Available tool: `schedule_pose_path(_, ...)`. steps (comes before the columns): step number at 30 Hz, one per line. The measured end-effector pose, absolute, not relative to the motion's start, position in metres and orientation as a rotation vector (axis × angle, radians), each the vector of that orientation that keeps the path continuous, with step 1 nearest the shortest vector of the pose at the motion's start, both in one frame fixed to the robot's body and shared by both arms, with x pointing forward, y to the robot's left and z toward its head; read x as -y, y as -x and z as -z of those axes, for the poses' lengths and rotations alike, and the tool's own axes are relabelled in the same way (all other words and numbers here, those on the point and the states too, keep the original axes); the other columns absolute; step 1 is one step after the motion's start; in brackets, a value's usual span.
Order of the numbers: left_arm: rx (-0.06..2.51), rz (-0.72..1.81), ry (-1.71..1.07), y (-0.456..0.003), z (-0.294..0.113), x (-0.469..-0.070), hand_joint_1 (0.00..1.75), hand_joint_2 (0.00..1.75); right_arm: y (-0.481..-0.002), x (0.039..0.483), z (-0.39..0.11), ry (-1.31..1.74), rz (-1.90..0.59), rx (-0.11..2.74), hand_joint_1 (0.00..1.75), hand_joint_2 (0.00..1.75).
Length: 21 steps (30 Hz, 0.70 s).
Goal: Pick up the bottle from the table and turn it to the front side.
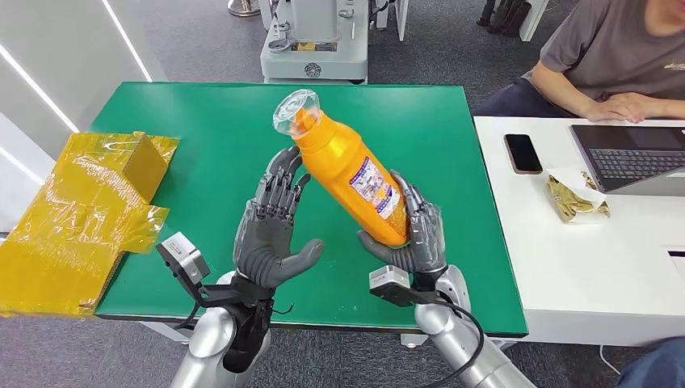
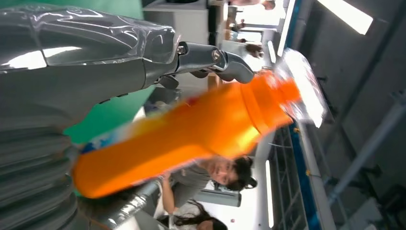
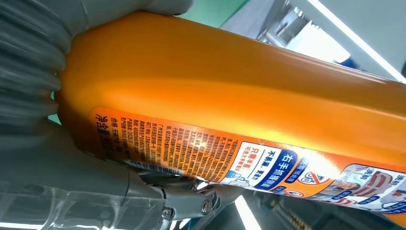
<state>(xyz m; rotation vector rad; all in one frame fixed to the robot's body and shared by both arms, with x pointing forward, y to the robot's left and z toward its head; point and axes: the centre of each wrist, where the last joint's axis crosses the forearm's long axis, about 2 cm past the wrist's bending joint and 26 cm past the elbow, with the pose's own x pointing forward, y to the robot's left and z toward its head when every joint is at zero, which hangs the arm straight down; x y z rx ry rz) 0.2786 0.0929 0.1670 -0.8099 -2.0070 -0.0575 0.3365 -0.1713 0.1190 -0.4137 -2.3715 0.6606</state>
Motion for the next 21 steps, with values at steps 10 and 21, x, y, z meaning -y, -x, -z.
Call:
schedule_pose_path(10, 2.068, 0.132, 0.665, -0.293, -0.179, -0.093, 0.00, 1.75, -0.350, 0.148, -0.123, 0.318, -0.730, 2.341, 1.75, 1.75)
schedule_pose_path(21, 2.065, 0.165, 0.568, -0.305, -0.178, -0.088, 0.00, 1.75, -0.353, 0.142, -0.125, 0.292, -0.741, 2.330, 1.75, 1.75)
